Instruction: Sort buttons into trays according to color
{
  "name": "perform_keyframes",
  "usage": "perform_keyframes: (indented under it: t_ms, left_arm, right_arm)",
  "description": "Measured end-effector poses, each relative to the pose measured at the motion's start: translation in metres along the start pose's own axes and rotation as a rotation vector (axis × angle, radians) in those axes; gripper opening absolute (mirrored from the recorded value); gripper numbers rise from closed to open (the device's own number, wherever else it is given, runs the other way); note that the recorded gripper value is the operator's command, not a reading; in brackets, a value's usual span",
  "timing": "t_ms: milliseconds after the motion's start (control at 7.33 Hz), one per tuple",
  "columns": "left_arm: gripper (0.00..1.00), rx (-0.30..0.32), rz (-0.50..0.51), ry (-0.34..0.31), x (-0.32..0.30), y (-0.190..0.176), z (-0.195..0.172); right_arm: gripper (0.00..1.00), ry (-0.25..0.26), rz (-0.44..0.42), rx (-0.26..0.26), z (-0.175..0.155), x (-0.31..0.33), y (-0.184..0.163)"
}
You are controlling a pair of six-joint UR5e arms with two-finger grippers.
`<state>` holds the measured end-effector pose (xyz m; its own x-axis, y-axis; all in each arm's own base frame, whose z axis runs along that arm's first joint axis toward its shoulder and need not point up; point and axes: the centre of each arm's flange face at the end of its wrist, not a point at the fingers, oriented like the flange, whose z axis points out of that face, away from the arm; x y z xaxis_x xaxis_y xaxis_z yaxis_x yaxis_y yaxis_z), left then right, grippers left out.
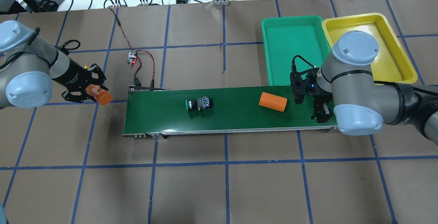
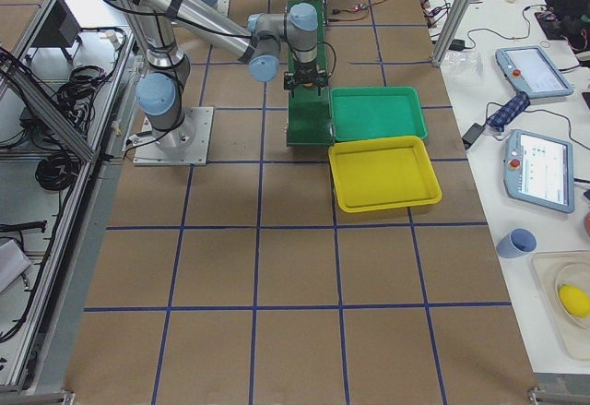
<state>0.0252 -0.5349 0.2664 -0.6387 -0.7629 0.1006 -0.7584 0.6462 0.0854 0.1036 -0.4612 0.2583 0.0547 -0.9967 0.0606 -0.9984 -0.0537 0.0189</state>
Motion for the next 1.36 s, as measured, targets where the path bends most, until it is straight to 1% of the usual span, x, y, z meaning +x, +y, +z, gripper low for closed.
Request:
perform_keyframes:
  t_ms: [136, 409, 546, 682, 955, 1092, 1228, 1365]
  left_arm:
    - [0.00, -0.013, -0.064, -0.009, 0.029, 0.037, 0.004]
    - [0.00, -0.042, -0.183, -0.046, 0.064, 0.088, 0.026]
    - [0.87, -0.046, -0.217, -0.059, 0.073, 0.105, 0.031]
    - [1.00, -0.046, -0.231, -0.068, 0.078, 0.115, 0.032]
    - [1.00, -0.049, -0.230, -0.074, 0.081, 0.126, 0.029]
    - [1.00, -0.046, -0.226, -0.068, 0.081, 0.129, 0.020]
    - [1.00, -0.037, -0.196, -0.057, 0.078, 0.126, 0.009]
    - [1.00, -0.021, -0.122, -0.040, 0.072, 0.109, -0.004]
  right_arm:
    - [1.00, 0.000, 0.000, 0.000, 0.000, 0.000, 0.000]
    - [1.00, -0.001, 0.000, 0.000, 0.000, 0.000, 0.000]
    - [1.00, -0.002, 0.000, 0.000, 0.001, 0.000, 0.000]
    - [1.00, -0.002, 0.000, 0.000, 0.001, -0.001, 0.000]
    - [1.00, -0.003, 0.000, 0.000, 0.001, -0.001, 0.000]
    - [1.00, -0.004, 0.000, 0.001, 0.001, -0.001, 0.000]
    - [1.00, -0.004, 0.000, 0.001, 0.001, -0.001, 0.000]
    - [1.00, -0.003, 0.000, 0.001, 0.001, 0.000, 0.000]
